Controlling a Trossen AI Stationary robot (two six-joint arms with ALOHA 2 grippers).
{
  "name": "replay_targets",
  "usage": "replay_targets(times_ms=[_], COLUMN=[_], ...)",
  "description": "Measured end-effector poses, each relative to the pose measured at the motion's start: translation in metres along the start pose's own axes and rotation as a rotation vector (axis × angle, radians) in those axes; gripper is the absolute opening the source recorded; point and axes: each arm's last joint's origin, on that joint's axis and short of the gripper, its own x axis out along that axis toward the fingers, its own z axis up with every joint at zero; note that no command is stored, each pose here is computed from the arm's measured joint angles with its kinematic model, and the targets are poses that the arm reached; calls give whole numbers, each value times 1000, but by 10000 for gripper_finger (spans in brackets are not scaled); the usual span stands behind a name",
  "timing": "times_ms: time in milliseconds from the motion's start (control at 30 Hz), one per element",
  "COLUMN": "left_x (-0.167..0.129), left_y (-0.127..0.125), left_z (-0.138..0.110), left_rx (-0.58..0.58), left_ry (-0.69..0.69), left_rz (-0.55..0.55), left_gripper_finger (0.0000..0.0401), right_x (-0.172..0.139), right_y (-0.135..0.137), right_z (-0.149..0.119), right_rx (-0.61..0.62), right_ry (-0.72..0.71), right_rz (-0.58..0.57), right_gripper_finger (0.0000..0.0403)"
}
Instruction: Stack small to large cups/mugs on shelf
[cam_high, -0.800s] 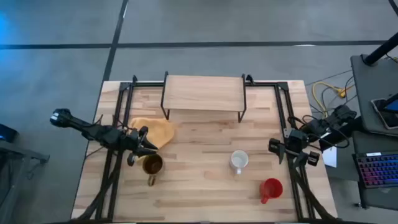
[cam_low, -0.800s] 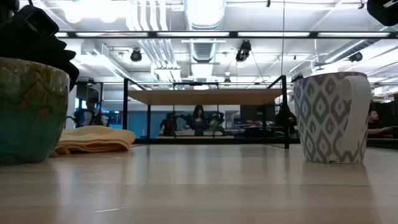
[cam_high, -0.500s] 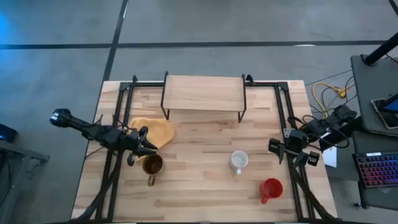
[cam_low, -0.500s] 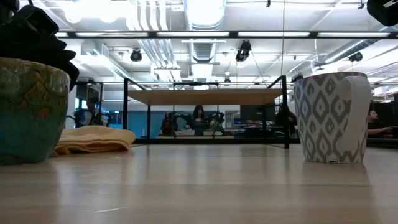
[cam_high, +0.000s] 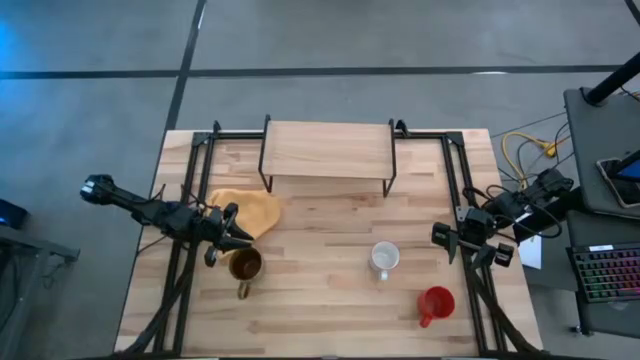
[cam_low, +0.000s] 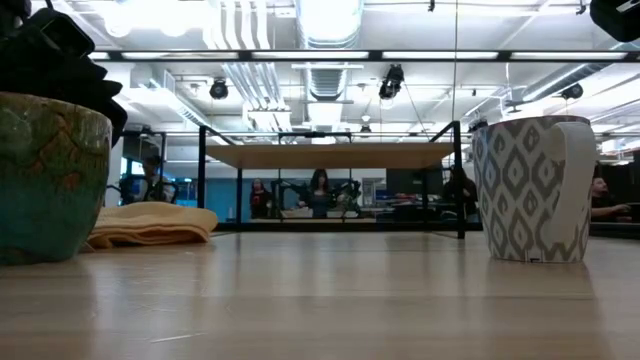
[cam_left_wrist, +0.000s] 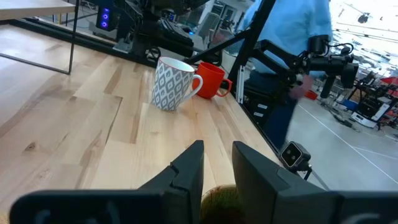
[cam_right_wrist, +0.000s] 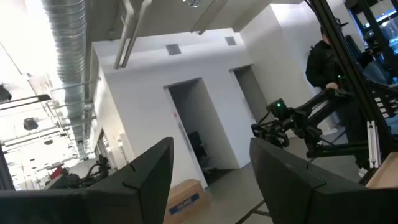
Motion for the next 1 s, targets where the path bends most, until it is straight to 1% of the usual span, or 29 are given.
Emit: replay_targets(times_ms=[833, 867, 933, 967, 1000], left_x=[0, 0, 0, 0, 0], left_y=[0, 0, 0, 0, 0], left_z=[0, 0, 0, 0, 0], left_rx=[0, 0, 0, 0, 0], left_ry=[0, 0, 0, 0, 0], left_rz=[0, 0, 0, 0, 0], left_gripper_finger=[70, 70, 70, 70, 70], right_x=[0, 0, 0, -1, -2], right_y=[0, -1, -4, -6, -8], right_z=[0, 1, 3, 4, 6], right_rx=[-1, -16, -63, -58, -20], right_ry=[-6, -23, -95, -141, -190], right_rz=[-8, -32, -143, -210, -273], right_gripper_finger=[206, 206, 206, 206, 206])
